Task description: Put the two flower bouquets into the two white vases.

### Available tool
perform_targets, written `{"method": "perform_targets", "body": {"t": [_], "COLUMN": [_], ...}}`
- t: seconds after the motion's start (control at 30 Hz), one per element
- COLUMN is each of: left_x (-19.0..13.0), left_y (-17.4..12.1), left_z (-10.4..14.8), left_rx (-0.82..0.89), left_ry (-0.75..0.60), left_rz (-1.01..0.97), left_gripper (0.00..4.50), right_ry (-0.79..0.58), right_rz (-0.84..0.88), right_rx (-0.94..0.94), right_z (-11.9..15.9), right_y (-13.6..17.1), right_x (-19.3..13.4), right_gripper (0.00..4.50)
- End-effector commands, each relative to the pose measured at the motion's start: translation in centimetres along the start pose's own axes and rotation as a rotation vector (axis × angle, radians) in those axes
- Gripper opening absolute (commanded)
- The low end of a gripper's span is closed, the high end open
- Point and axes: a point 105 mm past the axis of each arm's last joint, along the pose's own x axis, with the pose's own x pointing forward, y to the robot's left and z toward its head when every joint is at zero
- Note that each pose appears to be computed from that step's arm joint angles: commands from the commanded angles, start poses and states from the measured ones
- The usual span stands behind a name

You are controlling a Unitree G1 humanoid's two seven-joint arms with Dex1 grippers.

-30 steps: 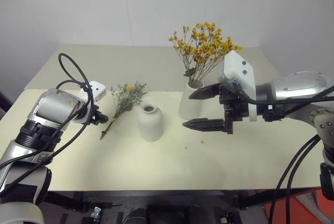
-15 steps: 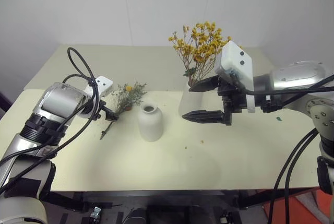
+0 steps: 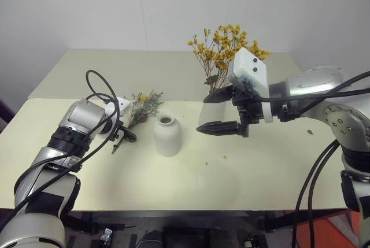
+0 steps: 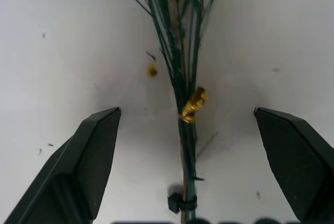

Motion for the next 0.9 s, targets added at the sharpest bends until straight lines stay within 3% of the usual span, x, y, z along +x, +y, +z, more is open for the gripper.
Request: {"method": "perform_targets", "body": {"t": [0.03,0.1,0.5,0.9], "left_x": [-0.3,-0.1,0.3,-1.0], "left_y": [0.6,0.7,-0.1,0.3], "left_z": [0.5,0.3,0.9,2.2], "left_rx": [0.006,-0.002,-0.013,0.038], "left_ry": [-0.013,0.004,0.011,-0.068], "left_rz": [0.024,0.025,-0.007,0.029], "left_gripper": [4.27,3.84,0.01,0.01], "right_ry": [-0.03,-0.031,-0.037,-0.039], "right_rz": [-0.039,-0.046,-0.062,-0.064], "right_rx": [-0.047,-0.043,-0.037,-0.035], "right_z": [1.2,1.2,1.2,1.0], "right_y": [-0.4,-0.5,-0.7,-0.6], "right_x": [-0.7,-0.7,-0.7,-0.7], "right_gripper": [4.5,4.5,4.5,4.5]}}
